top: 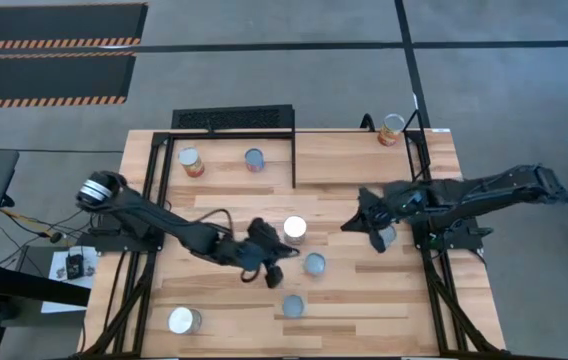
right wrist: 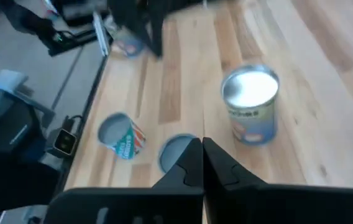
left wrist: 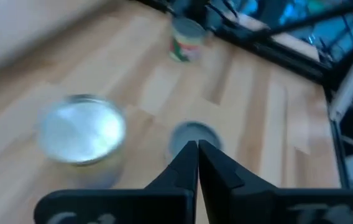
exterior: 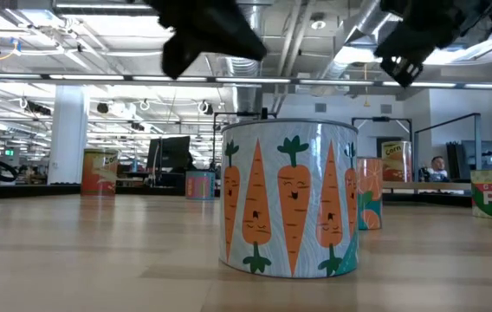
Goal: Pick and place cans onto a shelf
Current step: Put the canned orange on the shelf
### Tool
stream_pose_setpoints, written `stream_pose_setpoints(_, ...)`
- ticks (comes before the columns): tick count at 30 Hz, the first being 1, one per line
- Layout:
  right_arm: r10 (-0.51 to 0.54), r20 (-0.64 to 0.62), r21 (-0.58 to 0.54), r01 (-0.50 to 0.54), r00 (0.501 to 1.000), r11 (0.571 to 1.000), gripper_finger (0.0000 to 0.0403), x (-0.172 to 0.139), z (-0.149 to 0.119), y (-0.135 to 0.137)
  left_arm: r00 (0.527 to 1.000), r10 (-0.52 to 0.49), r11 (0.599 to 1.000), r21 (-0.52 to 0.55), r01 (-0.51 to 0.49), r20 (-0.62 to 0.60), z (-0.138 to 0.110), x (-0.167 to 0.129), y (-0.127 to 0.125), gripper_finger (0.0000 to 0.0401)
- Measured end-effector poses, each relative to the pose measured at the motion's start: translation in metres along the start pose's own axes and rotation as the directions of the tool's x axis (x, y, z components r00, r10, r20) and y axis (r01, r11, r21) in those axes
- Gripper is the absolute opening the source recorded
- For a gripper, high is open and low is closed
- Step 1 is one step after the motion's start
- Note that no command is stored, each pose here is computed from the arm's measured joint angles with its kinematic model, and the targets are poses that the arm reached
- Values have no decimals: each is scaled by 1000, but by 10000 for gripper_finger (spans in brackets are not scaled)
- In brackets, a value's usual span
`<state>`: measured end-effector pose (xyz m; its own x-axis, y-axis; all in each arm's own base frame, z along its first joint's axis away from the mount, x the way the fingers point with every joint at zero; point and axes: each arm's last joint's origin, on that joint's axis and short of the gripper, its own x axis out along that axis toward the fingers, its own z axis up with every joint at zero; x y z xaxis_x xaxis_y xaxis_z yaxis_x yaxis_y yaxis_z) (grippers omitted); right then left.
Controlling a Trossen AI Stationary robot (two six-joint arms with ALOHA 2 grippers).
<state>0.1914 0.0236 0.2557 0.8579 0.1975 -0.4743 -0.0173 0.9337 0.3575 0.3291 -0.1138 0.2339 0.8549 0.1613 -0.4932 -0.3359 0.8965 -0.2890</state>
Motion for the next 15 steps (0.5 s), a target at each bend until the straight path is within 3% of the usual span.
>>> stream_pose_setpoints(6, -94, -136, -35, 91, 986, 995, 13, 27, -8, 15, 996, -20, 996, -82, 27, 89, -18, -28, 35, 0)
stream_pose_setpoints(15, -133, -343, -105, 103, 930, 989, 29, 80, -7, 51, 973, -73, 984, -141, 105, 218, -41, -72, 81, 0)
